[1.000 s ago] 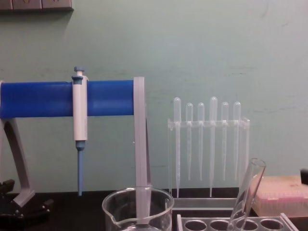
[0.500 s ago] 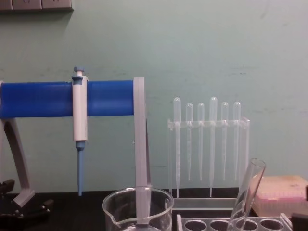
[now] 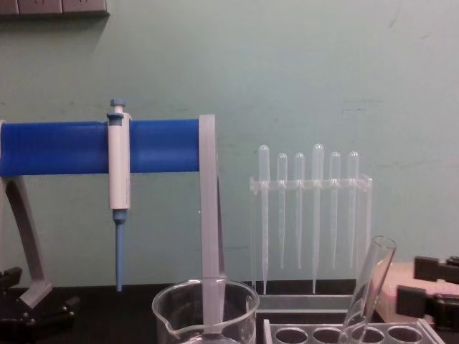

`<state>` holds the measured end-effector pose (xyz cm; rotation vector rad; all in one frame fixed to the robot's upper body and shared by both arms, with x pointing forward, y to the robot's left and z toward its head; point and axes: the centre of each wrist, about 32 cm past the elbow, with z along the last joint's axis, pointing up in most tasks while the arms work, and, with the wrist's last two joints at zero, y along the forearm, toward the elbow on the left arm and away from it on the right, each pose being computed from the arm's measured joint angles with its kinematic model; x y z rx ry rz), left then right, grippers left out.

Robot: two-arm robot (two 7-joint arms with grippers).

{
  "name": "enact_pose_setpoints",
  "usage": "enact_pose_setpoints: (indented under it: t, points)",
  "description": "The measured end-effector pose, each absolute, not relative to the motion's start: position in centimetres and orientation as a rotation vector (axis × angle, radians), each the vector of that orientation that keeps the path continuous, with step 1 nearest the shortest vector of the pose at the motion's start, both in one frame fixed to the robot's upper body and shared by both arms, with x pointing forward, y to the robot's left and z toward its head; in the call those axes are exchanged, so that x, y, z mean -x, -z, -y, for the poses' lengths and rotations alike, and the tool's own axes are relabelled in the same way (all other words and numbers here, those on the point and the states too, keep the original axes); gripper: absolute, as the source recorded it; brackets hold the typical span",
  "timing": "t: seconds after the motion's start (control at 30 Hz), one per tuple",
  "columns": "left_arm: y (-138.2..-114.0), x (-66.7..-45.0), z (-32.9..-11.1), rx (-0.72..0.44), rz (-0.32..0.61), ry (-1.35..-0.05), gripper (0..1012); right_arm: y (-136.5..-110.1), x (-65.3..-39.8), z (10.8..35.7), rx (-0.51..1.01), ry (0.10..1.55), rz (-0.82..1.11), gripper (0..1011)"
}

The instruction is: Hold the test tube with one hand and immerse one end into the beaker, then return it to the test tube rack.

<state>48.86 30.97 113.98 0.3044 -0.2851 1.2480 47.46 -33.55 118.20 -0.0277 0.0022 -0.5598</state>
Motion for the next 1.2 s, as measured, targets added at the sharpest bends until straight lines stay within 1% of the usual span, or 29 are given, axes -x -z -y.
enact_pose_setpoints:
  t: [0.4,0.73,1.03,1.17,1.2]
  points:
    - [-114.0,-48.9,-31.0,-0.304,0.285,-1.248,1000,-118.6,-49.3,31.3,0.060,0.512,0.008,1003]
    - [-114.0,-48.9,-31.0,-0.304,0.285,-1.248,1000,-118.7,-50.3,30.2,0.061,0.507,0.016,1003]
    - [-114.0,-48.9,-31.0,-0.304,0.285,-1.248,1000,-118.7,-50.2,30.3,0.062,0.509,0.016,1003]
    - [-114.0,-48.9,-31.0,-0.304,0.285,-1.248,1000,-118.8,-50.2,30.3,0.062,0.510,0.016,964]
    - [-114.0,-48.9,-31.0,-0.304,0.285,-1.248,1000,-118.8,-50.2,30.3,0.062,0.511,0.017,918]
